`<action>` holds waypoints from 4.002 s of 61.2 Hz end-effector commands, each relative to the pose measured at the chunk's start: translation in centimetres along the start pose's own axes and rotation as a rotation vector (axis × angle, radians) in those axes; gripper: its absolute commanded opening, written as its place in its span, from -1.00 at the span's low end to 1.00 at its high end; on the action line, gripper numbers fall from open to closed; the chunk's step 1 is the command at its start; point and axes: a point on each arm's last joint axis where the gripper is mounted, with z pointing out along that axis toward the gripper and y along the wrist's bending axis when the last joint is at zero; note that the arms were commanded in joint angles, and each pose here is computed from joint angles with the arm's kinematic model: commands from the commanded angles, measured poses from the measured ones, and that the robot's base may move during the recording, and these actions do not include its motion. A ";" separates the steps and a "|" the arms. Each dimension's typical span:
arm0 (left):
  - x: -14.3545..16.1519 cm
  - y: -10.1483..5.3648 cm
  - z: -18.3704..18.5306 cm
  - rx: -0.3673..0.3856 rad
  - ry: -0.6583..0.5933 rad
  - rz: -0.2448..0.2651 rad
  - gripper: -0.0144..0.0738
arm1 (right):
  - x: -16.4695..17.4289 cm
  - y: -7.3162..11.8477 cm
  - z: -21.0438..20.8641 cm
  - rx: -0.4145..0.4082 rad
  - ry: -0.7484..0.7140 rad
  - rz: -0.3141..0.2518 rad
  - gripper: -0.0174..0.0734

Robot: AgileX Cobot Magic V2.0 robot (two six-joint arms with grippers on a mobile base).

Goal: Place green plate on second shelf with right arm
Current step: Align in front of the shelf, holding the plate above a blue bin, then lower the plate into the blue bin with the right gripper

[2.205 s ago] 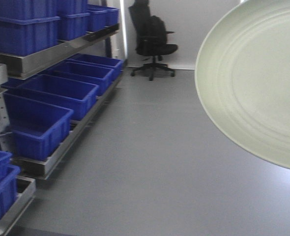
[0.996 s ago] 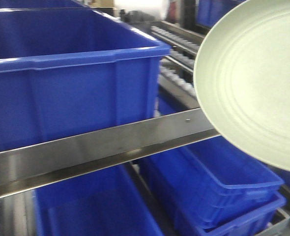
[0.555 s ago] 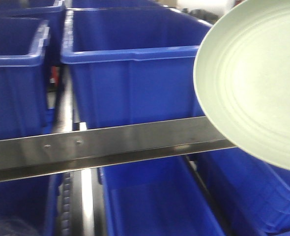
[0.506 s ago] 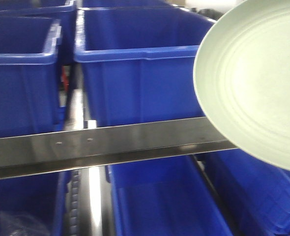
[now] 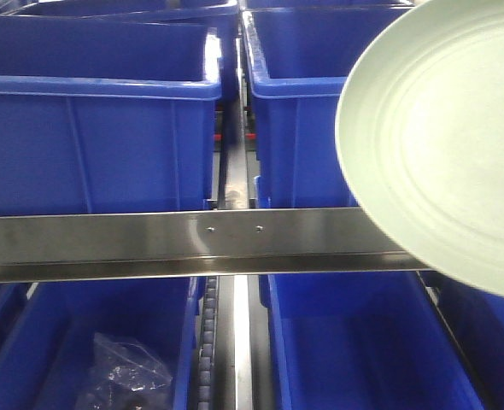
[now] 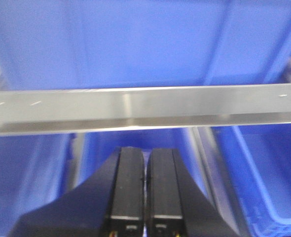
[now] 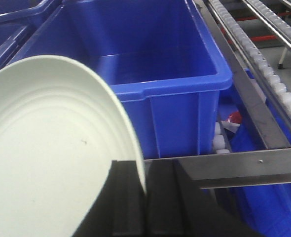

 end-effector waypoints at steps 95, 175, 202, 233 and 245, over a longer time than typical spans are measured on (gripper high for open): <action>0.3 -0.1 0.2 0.022 -0.057 0.006 -0.39 | -2.0 0.2 0.0 -0.010 -0.131 0.003 -0.51; 0.3 -0.1 0.2 0.022 -0.057 0.006 -0.39 | -20.3 3.6 25.5 -0.026 -0.216 0.003 -0.50; 0.3 -0.1 0.2 0.022 -0.057 0.006 -0.39 | -19.8 3.6 28.3 -0.020 -0.143 0.003 0.23; 0.3 -0.1 0.2 0.022 -0.057 0.006 -0.39 | -17.3 3.2 16.4 -0.011 -0.079 0.003 -0.50; 0.3 -0.1 0.2 0.022 -0.057 0.006 -0.39 | -13.1 2.4 8.1 -0.020 -0.167 -0.049 -0.50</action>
